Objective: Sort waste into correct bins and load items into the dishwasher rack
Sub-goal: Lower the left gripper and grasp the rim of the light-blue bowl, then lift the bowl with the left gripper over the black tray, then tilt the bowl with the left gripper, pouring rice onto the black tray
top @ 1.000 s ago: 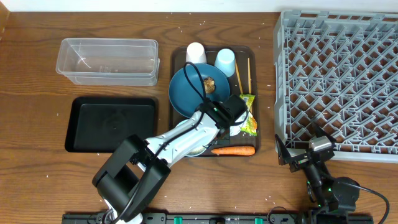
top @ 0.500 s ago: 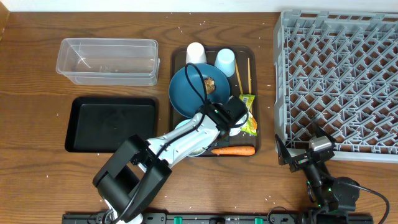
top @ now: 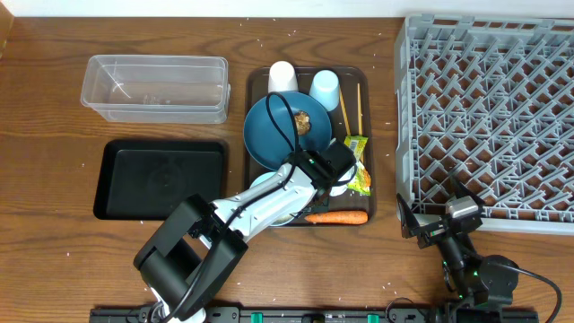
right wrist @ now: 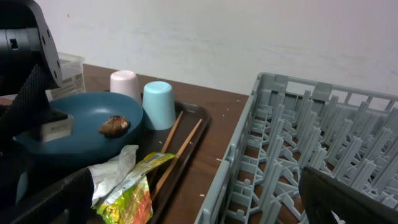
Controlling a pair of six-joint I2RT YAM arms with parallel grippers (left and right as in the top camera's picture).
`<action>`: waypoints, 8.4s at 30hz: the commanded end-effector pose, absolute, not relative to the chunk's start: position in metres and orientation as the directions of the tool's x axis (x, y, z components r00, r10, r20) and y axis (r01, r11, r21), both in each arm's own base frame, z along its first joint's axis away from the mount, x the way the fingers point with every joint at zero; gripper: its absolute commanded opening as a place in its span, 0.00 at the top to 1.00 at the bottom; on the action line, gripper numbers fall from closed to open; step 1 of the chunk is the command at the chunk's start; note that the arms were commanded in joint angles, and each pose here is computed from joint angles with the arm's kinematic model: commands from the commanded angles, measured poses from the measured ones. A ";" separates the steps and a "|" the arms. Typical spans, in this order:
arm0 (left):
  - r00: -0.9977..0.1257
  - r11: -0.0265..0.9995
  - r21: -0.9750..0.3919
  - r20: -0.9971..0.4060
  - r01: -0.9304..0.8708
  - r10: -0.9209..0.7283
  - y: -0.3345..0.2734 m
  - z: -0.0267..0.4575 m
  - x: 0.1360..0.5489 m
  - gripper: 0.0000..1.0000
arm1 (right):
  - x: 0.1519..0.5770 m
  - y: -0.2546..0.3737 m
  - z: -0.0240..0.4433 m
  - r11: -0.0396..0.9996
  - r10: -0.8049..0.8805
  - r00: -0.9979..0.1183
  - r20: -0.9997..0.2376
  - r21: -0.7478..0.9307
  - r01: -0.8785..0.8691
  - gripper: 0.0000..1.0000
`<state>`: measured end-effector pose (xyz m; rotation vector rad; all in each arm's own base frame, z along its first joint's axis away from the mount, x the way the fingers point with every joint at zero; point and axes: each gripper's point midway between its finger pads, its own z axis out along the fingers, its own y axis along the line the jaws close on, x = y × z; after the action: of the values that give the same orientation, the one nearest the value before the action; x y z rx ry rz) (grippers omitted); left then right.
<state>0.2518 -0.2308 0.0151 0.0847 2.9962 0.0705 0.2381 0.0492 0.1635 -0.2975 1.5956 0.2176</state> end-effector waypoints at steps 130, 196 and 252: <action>-0.944 0.938 -0.280 -0.196 -0.206 -0.266 -0.104 0.120 0.314 0.94 | 0.239 0.043 0.162 0.953 -0.067 -0.034 -0.997 -0.054 -0.297 0.01; -0.855 0.291 -0.949 -0.051 -0.120 -0.516 -0.009 0.173 0.331 0.94 | 0.239 0.043 0.162 0.953 -0.067 -0.034 -0.997 -0.054 -0.297 0.01; -0.785 0.067 -0.973 0.135 -0.219 -0.604 0.018 0.192 0.328 0.94 | 0.239 0.043 0.162 0.953 -0.067 -0.034 -0.997 -0.054 -0.297 0.01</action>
<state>0.3283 0.0120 0.1999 -0.7879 2.0370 -1.7952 0.2381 0.0492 0.1635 -0.2975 1.5956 0.2176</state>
